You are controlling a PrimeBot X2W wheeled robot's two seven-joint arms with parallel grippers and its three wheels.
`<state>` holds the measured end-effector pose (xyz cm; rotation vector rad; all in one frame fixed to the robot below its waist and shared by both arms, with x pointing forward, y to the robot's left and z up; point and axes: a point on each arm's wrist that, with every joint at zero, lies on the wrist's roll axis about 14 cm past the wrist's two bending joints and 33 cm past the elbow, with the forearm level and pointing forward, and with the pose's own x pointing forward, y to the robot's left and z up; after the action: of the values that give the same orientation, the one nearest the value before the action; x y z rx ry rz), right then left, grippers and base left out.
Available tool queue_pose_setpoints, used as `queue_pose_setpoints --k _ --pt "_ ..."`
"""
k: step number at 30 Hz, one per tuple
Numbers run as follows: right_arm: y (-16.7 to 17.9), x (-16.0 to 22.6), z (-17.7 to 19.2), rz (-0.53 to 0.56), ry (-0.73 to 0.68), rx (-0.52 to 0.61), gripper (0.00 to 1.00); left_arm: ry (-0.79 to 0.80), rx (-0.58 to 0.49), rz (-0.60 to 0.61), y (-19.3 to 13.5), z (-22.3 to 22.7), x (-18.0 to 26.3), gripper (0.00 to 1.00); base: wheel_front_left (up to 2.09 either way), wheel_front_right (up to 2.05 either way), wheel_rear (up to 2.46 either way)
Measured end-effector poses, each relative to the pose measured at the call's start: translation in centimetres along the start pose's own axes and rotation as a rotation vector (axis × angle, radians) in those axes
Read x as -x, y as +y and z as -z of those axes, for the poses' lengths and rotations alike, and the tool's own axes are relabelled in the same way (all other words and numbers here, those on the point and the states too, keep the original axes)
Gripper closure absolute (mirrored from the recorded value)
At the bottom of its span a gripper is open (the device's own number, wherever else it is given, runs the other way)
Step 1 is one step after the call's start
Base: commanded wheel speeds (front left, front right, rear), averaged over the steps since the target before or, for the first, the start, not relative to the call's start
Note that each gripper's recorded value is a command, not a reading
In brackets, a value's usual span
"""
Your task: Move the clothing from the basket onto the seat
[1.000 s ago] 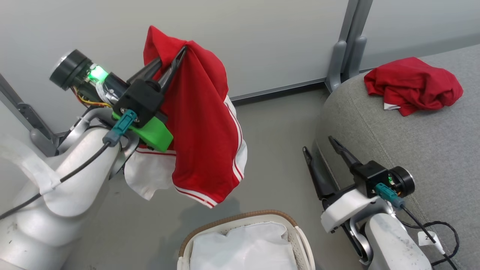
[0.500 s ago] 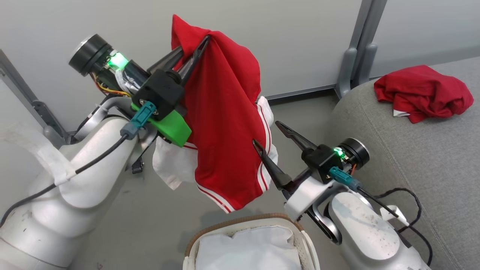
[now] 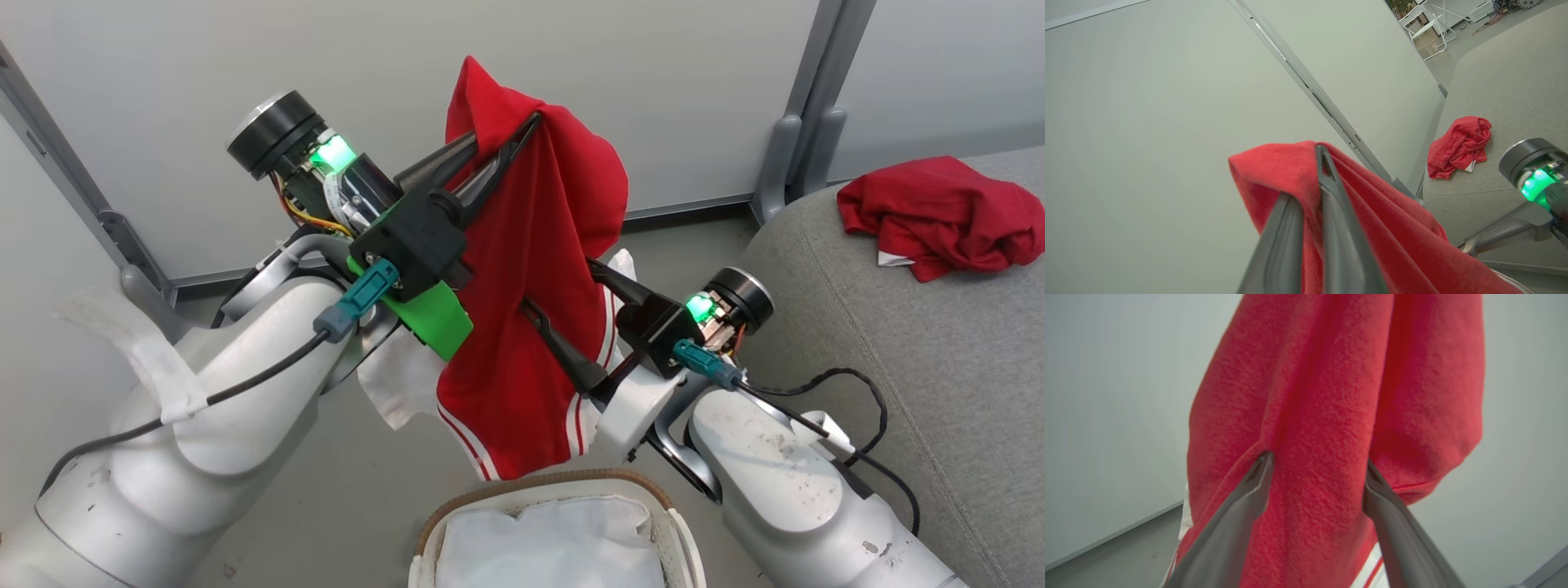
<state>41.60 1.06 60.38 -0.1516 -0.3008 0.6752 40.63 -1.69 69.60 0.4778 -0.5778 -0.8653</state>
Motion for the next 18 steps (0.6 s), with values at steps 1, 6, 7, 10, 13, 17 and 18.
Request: queue_pose_setpoints --k 1,6,7,10,13,17,18 --pt "0.3 0.0 0.3 -0.011 0.012 -0.001 0.0 -0.003 0.002 0.003 -0.1 -0.1 0.0 1.0 0.0 0.0 0.0" --pt "1.1 -0.3 1.5 -0.044 0.053 -0.008 0.65 -0.024 0.025 0.012 -0.5 -0.6 -0.2 1.0 0.0 0.0 0.0" --pt "1.0 -0.4 1.6 -0.045 0.055 -0.012 0.71 -0.026 0.03 0.013 -0.6 -0.6 -0.2 1.0 0.0 0.0 0.0" --pt "1.1 -0.5 1.8 -0.051 0.062 -0.016 1.0 -0.027 0.041 0.014 -0.6 -0.5 -0.2 1.0 0.0 0.0 0.0" --pt "1.2 -0.7 1.8 -0.056 0.062 -0.019 1.0 -0.023 0.064 0.005 -0.4 -0.3 -0.2 1.0 0.0 0.0 0.0" --pt "1.1 -0.8 1.8 -0.055 0.061 -0.024 1.0 0.007 0.137 -0.043 0.2 0.9 0.4 1.0 0.0 0.0 0.0" --pt "1.0 -0.8 1.8 -0.051 0.06 -0.026 1.0 0.018 0.16 -0.056 0.2 1.4 0.7 0.97 0.0 0.0 0.0"
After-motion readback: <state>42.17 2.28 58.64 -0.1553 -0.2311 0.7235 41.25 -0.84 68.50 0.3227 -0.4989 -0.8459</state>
